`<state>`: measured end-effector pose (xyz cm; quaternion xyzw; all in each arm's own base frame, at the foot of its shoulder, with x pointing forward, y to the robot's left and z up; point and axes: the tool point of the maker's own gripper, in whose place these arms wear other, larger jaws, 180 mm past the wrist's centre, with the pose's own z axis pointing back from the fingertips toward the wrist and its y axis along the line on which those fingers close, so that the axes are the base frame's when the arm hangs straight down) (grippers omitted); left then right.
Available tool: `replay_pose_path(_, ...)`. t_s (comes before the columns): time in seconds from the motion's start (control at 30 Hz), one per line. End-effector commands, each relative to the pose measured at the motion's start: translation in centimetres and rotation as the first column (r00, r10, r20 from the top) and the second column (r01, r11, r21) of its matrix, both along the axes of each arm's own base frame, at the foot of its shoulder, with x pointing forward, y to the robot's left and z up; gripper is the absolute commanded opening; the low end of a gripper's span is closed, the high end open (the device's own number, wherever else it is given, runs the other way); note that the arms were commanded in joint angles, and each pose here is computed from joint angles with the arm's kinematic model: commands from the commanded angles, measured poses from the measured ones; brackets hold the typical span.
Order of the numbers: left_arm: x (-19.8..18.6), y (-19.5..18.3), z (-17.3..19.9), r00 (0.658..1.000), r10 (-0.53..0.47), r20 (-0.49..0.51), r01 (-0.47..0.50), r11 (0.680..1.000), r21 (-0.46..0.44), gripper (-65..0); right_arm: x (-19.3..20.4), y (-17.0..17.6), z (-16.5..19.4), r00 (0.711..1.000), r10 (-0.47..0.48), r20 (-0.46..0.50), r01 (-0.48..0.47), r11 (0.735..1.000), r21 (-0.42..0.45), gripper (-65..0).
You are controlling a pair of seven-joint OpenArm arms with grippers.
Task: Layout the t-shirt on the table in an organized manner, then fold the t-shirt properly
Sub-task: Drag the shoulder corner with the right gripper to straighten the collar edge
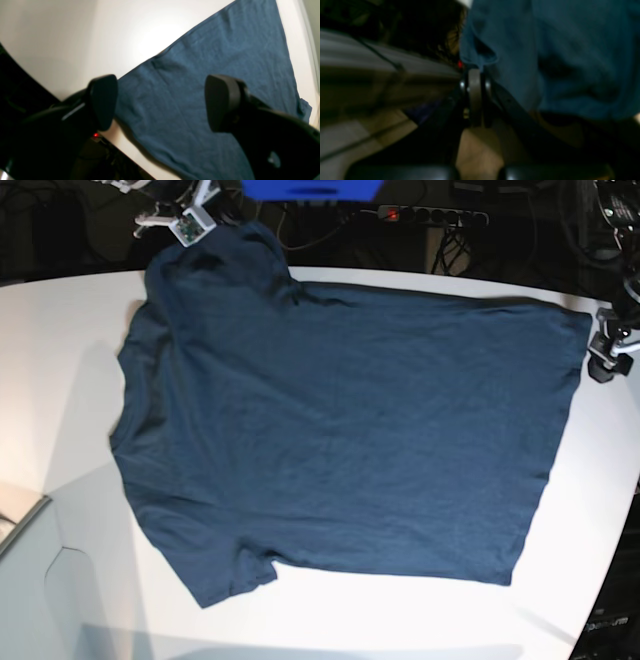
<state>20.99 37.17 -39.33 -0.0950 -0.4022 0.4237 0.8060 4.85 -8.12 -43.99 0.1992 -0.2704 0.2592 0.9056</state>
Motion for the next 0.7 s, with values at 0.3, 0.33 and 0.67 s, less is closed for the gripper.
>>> replay_pose_path(0.3, 0.5, 0.6, 1.1, 1.000, -0.004, 0.028, 0.003, 1.000, 0.023, -12.3, 0.6, -3.2, -1.9, 1.000, -0.016, -0.023, 0.015, 0.999, -0.042, -59.5)
replay_pose_path(0.33, 0.5, 0.6, 1.1, 1.000, -0.004, 0.028, 0.003, 1.000, 0.023, -12.3, 1.5, -3.7, -1.7, 1.000, -0.030, -0.001, 0.030, 0.998, -0.049, -57.8)
replay_pose_path(0.67, 0.4, 0.6, 1.1, 1.000, -0.002, 0.026, 0.002, 1.000, 0.023, -12.3, 7.3, -9.3, -0.1, 0.959, -0.240, 0.150, 0.258, 0.960, -0.107, -38.5)
